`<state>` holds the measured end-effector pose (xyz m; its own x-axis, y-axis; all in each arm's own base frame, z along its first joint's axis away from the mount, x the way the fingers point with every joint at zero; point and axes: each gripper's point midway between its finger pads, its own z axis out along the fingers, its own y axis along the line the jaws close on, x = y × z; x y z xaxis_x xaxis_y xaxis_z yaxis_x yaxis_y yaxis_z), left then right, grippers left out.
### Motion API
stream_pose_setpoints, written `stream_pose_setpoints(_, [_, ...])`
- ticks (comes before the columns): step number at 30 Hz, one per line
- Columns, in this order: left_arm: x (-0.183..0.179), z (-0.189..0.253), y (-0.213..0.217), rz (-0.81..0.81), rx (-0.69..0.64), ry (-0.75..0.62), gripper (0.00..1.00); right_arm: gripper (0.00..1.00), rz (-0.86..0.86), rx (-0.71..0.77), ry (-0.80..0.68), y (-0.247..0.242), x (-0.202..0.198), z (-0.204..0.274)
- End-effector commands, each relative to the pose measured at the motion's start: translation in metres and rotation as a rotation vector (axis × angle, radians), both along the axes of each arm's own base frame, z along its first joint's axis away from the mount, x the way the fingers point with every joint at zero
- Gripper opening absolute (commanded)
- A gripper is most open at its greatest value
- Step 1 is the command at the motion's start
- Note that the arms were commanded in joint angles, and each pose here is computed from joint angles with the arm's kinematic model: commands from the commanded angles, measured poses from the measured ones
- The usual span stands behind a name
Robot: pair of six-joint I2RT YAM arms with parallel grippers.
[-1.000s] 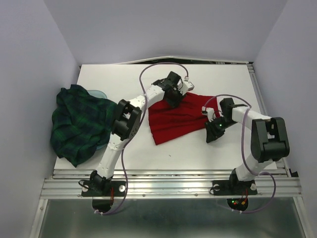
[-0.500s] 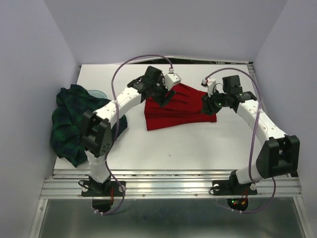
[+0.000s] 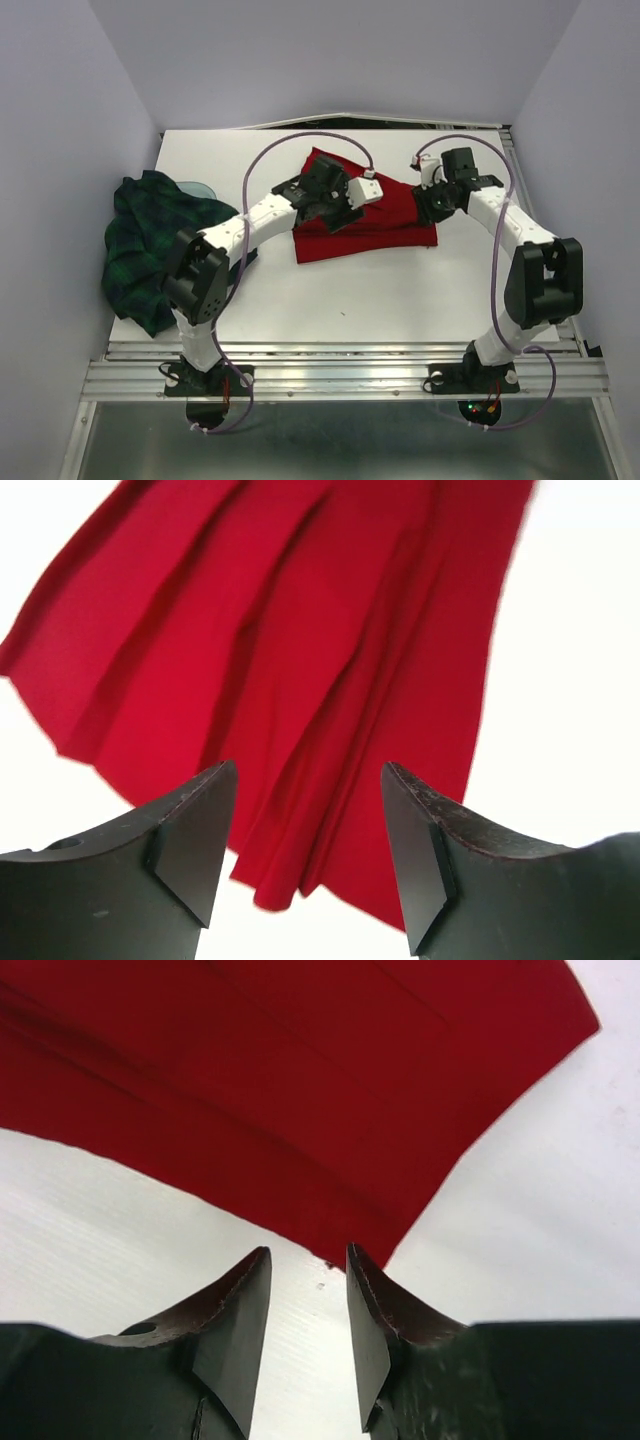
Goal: Fold and stack the skirts
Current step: Fold the skirt
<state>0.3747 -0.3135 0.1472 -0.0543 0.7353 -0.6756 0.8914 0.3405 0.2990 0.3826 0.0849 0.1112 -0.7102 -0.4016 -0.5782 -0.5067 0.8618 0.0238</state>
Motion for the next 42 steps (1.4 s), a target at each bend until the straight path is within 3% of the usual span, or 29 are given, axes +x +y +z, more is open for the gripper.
stream_pose_setpoints(1, [-0.011,0.020,-0.044,-0.133,-0.035,-0.094,0.69,0.42,-0.102,-0.010,-0.047,-0.027,0.029,0.004])
stream_pose_setpoints(5, [-0.042,0.004,-0.074,-0.214,-0.045,-0.117,0.69,0.47,-0.198,0.082,0.017,-0.039,0.038,0.005])
stream_pose_setpoints(6, [-0.050,-0.001,-0.081,-0.233,-0.059,-0.106,0.70,0.53,-0.226,0.129,0.069,-0.039,0.037,0.000])
stream_pose_setpoints(9, [-0.068,0.000,-0.104,-0.284,-0.150,-0.050,0.83,0.63,-0.258,0.241,0.155,-0.032,0.036,-0.008])
stream_pose_setpoints(12, [-0.072,0.011,-0.123,-0.303,-0.240,0.000,0.88,0.63,-0.247,0.309,0.187,-0.024,0.035,-0.010])
stream_pose_setpoints(13, [-0.075,0.004,-0.129,-0.303,-0.252,0.039,0.87,0.61,-0.247,0.318,0.193,-0.022,0.036,-0.012])
stream_pose_setpoints(17, [-0.065,0.007,-0.141,-0.175,-0.319,0.159,0.63,0.46,-0.249,0.363,0.234,-0.015,0.038,-0.026])
stream_pose_setpoints(20, [-0.064,0.016,-0.139,-0.115,-0.359,0.184,0.60,0.40,-0.255,0.388,0.277,-0.010,0.033,-0.038])
stream_pose_setpoints(25, [-0.071,0.002,-0.118,0.051,-0.390,0.372,0.54,0.19,-0.268,0.460,0.416,0.004,-0.003,-0.065])
stream_pose_setpoints(28, [-0.081,-0.003,-0.089,0.112,-0.399,0.442,0.51,0.01,-0.282,0.489,0.458,0.009,-0.024,-0.071])
stream_pose_setpoints(32, [-0.098,-0.029,-0.045,0.172,-0.351,0.520,0.50,0.01,-0.322,0.560,0.527,0.020,-0.053,-0.066])
stream_pose_setpoints(36, [-0.087,-0.068,0.001,0.304,-0.270,0.558,0.45,0.02,-0.206,0.655,0.594,0.046,-0.089,-0.045])
stream_pose_setpoints(38, [-0.073,-0.080,0.011,0.363,-0.264,0.575,0.42,0.16,-0.149,0.660,0.619,0.051,-0.104,-0.032])
stream_pose_setpoints(41, [-0.049,-0.091,0.017,0.405,-0.228,0.570,0.38,0.37,-0.039,0.614,0.542,0.046,-0.112,-0.003])
stream_pose_setpoints(42, [-0.037,-0.087,0.016,0.401,-0.205,0.537,0.36,0.42,0.020,0.566,0.448,0.041,-0.100,0.014])
